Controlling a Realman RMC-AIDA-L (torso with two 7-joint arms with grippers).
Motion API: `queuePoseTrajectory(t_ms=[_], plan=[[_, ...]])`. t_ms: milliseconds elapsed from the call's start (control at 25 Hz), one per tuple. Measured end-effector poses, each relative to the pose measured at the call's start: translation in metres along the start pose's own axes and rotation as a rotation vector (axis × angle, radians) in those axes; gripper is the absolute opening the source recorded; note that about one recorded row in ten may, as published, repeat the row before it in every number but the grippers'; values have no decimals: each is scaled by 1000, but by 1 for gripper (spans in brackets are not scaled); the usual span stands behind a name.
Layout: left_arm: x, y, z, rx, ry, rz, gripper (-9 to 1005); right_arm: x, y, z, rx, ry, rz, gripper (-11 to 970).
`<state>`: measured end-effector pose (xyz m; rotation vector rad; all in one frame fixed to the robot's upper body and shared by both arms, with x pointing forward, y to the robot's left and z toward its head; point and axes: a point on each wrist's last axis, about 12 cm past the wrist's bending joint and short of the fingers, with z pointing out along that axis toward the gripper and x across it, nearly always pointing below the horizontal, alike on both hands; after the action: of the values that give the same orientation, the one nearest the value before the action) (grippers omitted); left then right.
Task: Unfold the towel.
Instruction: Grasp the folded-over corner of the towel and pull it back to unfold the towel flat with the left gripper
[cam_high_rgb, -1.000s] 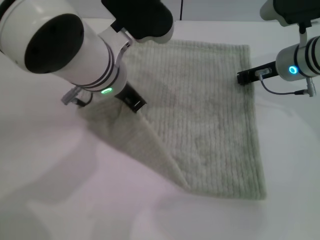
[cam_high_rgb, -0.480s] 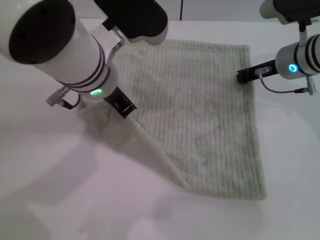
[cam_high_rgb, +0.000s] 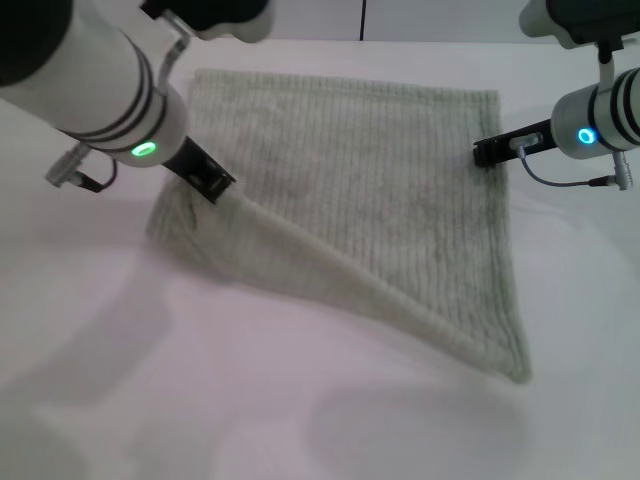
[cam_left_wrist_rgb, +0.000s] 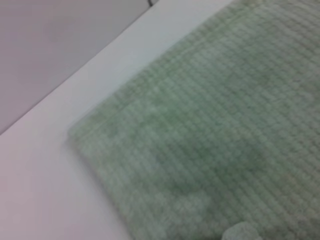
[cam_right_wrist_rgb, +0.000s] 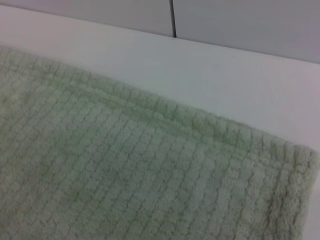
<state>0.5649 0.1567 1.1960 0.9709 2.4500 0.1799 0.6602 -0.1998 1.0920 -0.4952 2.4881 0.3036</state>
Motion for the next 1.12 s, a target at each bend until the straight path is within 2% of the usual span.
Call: queuePoseTrajectory(t_ms=[200,680,1120], plan=[[7,9,2,-5,28,-32,28,0,0,0,0,1,0,-1],[15,-6,-15,32,78,-37,31,0,0,0,-2,5,-2,-1],[30,-2,-12,36,127,-86,35,-1,1,-1,-4,5,-7,0]])
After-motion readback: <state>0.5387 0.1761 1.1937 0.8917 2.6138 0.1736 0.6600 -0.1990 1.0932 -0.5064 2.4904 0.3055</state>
